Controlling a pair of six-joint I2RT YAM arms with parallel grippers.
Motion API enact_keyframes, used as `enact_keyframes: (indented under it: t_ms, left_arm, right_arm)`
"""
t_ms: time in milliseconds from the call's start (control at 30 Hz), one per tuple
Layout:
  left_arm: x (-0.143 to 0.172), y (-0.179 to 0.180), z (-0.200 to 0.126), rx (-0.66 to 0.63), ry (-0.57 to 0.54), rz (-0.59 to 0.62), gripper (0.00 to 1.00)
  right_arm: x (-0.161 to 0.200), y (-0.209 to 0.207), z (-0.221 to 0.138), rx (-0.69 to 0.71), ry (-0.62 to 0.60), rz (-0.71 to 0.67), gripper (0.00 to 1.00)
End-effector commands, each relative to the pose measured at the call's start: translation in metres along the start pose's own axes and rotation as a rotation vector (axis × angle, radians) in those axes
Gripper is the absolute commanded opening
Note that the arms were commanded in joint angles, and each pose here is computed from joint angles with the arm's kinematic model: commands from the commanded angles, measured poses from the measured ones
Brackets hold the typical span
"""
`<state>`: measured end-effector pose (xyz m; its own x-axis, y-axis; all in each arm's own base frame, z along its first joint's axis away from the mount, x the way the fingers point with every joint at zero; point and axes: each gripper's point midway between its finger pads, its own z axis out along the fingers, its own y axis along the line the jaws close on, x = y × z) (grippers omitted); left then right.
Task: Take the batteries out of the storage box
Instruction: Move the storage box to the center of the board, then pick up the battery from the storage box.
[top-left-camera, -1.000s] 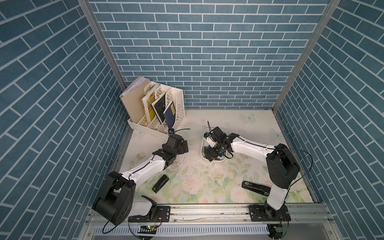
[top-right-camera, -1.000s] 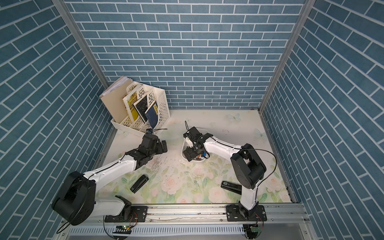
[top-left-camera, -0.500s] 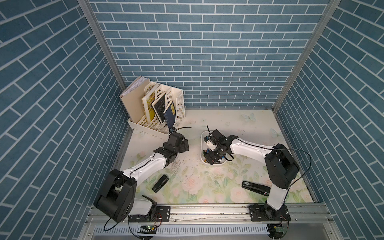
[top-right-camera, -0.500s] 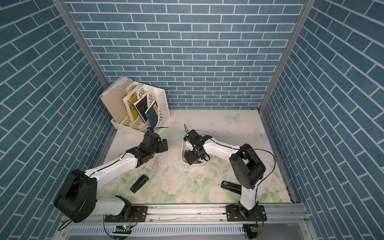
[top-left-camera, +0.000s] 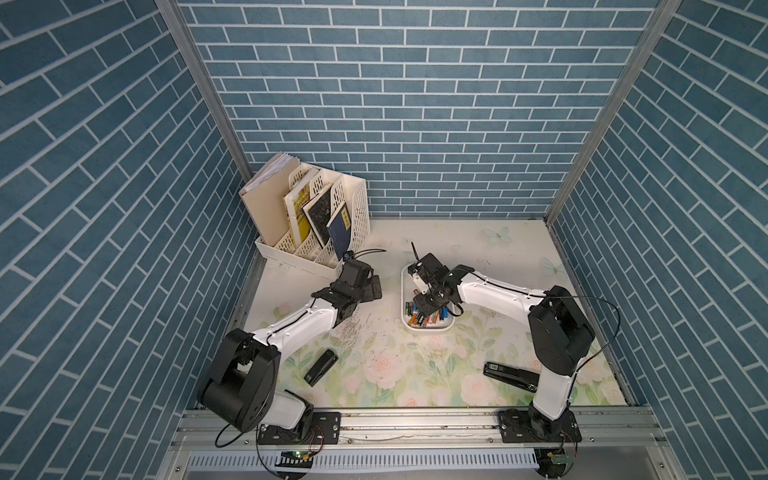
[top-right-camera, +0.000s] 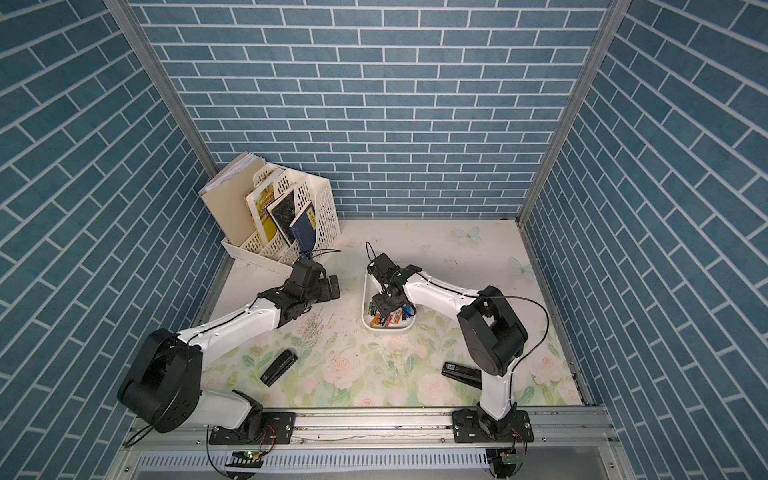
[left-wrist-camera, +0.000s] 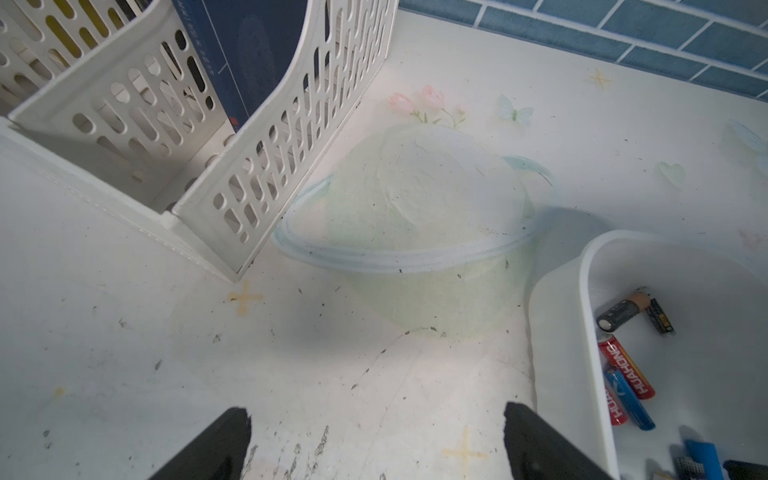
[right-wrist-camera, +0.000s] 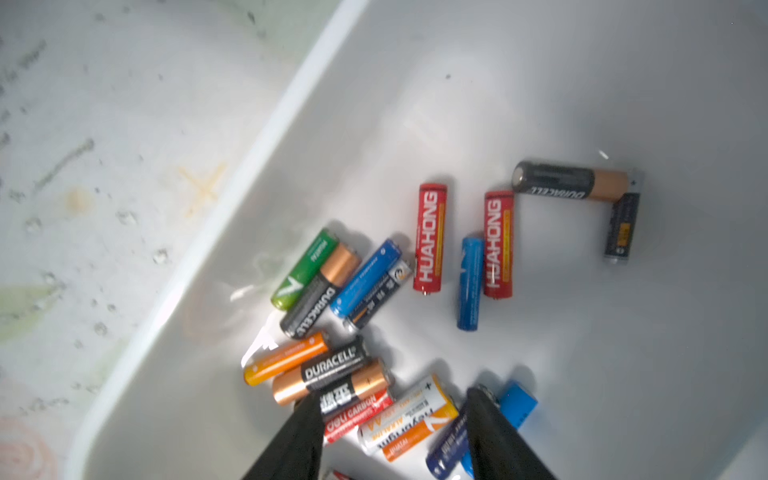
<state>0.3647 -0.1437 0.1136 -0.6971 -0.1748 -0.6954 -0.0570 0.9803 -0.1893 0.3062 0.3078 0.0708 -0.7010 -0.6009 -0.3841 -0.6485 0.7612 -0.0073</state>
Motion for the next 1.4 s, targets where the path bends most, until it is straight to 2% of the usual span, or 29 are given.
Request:
enact_keyframes:
  t_ms: [0, 267, 667, 1000, 1367]
  left_arm:
    - [0.005, -0.003, 0.002, -0.002, 0.032, 0.011, 1.0]
    - [0.005, -0.006, 0.009, -0.007, 0.049, 0.021, 1.0]
    - [0.002, -0.013, 0.015, 0.004, 0.067, 0.018, 1.0]
    - [0.002, -0.016, 0.017, 0.014, 0.079, 0.018, 0.98]
    - [0.003, -0.02, 0.017, 0.021, 0.098, 0.025, 0.96]
  right_arm:
    - [-0.003, -0.004, 0.009, 0.016, 0.023, 0.006, 0.52]
    - [-0.019, -0.012, 0.025, 0.001, 0.014, 0.02, 0.35]
    - [-0.039, -0.023, 0.048, -0.031, 0.008, 0.03, 0.31]
    - [-0.039, -0.024, 0.066, -0.056, 0.038, 0.017, 0.28]
    - [-0.038, -0.023, 0.069, -0.073, 0.048, 0.019, 0.2]
